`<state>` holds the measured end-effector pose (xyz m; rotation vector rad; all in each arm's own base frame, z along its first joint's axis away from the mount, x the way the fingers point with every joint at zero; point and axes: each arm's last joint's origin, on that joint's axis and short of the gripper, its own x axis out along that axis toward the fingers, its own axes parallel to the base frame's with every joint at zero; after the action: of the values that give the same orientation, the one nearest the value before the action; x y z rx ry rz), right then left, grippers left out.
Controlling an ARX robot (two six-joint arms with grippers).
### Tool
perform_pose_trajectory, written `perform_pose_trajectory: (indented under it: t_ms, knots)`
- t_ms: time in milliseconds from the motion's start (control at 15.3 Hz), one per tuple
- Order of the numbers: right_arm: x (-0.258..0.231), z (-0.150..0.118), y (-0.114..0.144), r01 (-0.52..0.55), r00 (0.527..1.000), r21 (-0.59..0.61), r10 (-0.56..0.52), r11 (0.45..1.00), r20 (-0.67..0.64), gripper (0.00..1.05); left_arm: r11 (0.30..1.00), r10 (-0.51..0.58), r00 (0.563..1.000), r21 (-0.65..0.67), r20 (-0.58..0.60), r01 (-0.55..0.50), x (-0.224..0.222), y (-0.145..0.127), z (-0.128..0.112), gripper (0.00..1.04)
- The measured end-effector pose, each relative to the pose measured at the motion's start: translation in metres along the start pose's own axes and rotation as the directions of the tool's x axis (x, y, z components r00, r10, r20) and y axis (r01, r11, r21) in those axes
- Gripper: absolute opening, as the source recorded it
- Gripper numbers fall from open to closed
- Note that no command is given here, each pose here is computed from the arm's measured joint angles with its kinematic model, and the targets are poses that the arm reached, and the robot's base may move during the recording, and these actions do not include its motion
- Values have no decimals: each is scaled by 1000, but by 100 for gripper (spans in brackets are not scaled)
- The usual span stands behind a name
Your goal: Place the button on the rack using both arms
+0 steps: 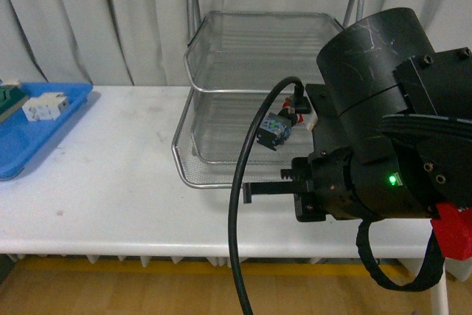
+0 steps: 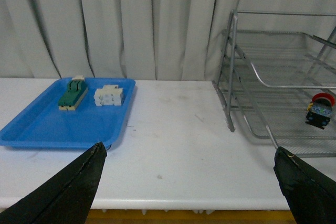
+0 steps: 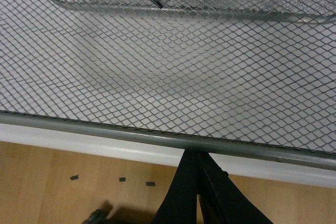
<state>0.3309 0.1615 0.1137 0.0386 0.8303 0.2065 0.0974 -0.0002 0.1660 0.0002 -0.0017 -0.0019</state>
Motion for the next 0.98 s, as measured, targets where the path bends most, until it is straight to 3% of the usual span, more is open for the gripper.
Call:
perform_pose_trajectory:
  t_ms: [978]
  knots:
    - [35, 38, -22, 76, 997, 2, -76, 997, 28, 2, 1000, 0, 1000, 0, 0, 0, 0, 0, 0, 98]
